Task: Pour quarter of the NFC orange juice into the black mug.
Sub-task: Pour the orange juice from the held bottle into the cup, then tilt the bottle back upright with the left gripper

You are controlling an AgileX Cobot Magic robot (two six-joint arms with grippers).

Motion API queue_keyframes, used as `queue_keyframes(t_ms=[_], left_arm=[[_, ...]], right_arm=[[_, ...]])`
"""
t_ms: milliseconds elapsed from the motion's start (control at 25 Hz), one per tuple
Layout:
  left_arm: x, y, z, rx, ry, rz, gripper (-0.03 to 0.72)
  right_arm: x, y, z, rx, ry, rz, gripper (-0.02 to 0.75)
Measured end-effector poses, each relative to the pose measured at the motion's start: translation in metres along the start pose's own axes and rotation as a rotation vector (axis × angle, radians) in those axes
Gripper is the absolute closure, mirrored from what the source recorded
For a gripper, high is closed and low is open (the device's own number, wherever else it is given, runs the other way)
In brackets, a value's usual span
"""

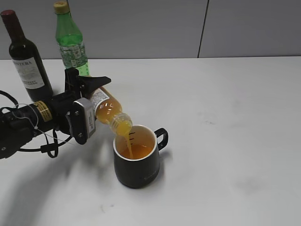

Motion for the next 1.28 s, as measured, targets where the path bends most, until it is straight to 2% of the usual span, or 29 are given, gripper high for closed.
queue_keyframes(t_ms=[880, 1120, 1280], left_arm=[[0.0, 0.0, 0.0, 0.011, 0.0, 0.0, 0.219], [0.0, 0.0001, 0.0005, -0.09, -0.004, 0.001, 0.219], [0.0002, 0.0006, 0.0019, -0.231, -0.016, 0.002, 0.219]], right_arm=[[0.0, 0.0, 0.0, 0.0, 0.0, 0.0, 0.172], [0.0, 0.0, 0.0, 0.0, 0.0, 0.0, 0.172], [0.0, 0.0, 0.0, 0.0, 0.0, 0.0, 0.172]])
Point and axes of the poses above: a point on each arm's last joint axis where the gripper is mounted, x pointing out along that axis toward the gripper, y along the wrist's bending axis when the last joint is at zero, z = x × y, the point moved 4 cm from there along x, pointing out along that axis toward the gripper, and after that the axes turned 15 degrees about x, right-handed, at the moved point
